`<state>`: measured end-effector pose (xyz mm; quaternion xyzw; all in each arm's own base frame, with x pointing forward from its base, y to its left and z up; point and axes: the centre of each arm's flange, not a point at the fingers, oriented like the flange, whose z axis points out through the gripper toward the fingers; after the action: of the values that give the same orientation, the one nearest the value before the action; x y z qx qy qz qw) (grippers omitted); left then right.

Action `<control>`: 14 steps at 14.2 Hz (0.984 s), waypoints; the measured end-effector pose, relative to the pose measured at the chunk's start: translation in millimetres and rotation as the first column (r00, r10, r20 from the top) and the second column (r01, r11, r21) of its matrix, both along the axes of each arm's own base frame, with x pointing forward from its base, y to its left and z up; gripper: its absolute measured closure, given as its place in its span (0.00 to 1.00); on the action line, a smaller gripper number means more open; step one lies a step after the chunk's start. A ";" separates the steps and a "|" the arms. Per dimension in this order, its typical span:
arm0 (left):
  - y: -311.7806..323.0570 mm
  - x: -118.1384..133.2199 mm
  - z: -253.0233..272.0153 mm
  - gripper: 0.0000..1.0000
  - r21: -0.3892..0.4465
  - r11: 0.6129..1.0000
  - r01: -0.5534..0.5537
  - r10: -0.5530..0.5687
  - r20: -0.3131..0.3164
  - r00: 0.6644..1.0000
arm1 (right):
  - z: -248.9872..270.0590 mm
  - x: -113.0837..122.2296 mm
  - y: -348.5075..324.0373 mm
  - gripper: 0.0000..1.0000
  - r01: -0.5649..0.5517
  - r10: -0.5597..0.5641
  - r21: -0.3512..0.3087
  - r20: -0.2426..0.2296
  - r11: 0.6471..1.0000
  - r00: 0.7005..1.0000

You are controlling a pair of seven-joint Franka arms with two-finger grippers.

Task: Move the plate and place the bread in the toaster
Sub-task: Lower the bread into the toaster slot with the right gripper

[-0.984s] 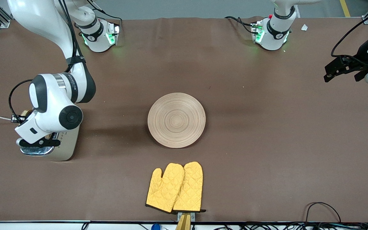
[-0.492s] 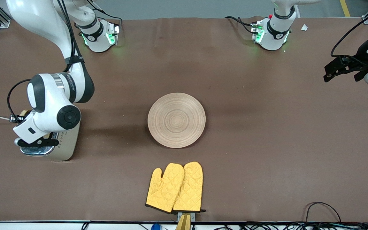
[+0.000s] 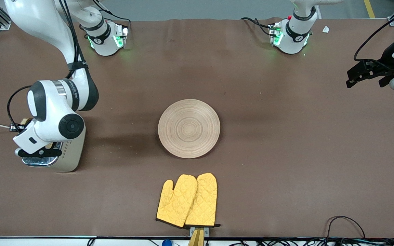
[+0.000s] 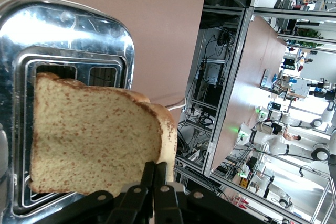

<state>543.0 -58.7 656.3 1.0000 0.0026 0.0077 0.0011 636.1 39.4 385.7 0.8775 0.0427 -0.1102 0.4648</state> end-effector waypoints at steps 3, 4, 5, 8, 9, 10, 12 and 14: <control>-0.4 0.0 -0.2 0.00 0.000 1.000 0.001 -0.001 -0.001 1.000 | -4.7 -1.0 0.9 0.97 -0.008 0.008 0.004 -0.004 1.000 1.000; -0.8 -0.1 -0.3 0.00 0.000 1.000 0.001 -0.001 -0.001 1.000 | -4.5 -1.0 1.2 0.97 -0.009 0.009 0.004 -0.004 1.000 1.000; -1.1 -0.1 -0.4 0.00 0.000 1.000 0.002 -0.002 -0.001 1.000 | -4.5 -1.0 1.4 0.97 -0.010 0.010 0.004 -0.004 1.000 1.000; -2.1 -0.2 -0.6 0.00 0.000 1.000 0.004 -0.004 -0.001 1.000 | -5.8 -1.1 2.9 0.97 -0.014 0.014 0.007 -0.004 1.000 1.000; -3.3 -0.4 -0.8 0.00 0.000 1.000 0.006 -0.006 -0.002 1.000 | -6.5 -1.3 4.8 0.97 -0.018 0.018 0.008 -0.005 1.000 1.000; -4.9 -0.5 -0.9 0.00 0.000 1.000 0.009 -0.009 -0.002 1.000 | -7.2 -1.6 6.7 0.97 -0.022 0.022 0.009 -0.006 1.000 1.000; -7.1 -0.8 -1.0 0.00 0.000 1.000 0.013 -0.013 -0.002 1.000 | -8.1 -1.9 10.1 0.97 -0.028 0.028 0.011 -0.007 1.000 1.000; -7.1 -0.8 -1.1 0.00 0.000 1.000 0.013 -0.013 -0.002 1.000 | -9.4 -2.0 12.9 0.96 -0.036 0.036 0.015 -0.007 0.999 0.999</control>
<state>542.2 -65.9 655.2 1.0000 -0.0039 0.0065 0.0009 634.1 52.3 376.3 0.8795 0.0607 -0.1046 0.4602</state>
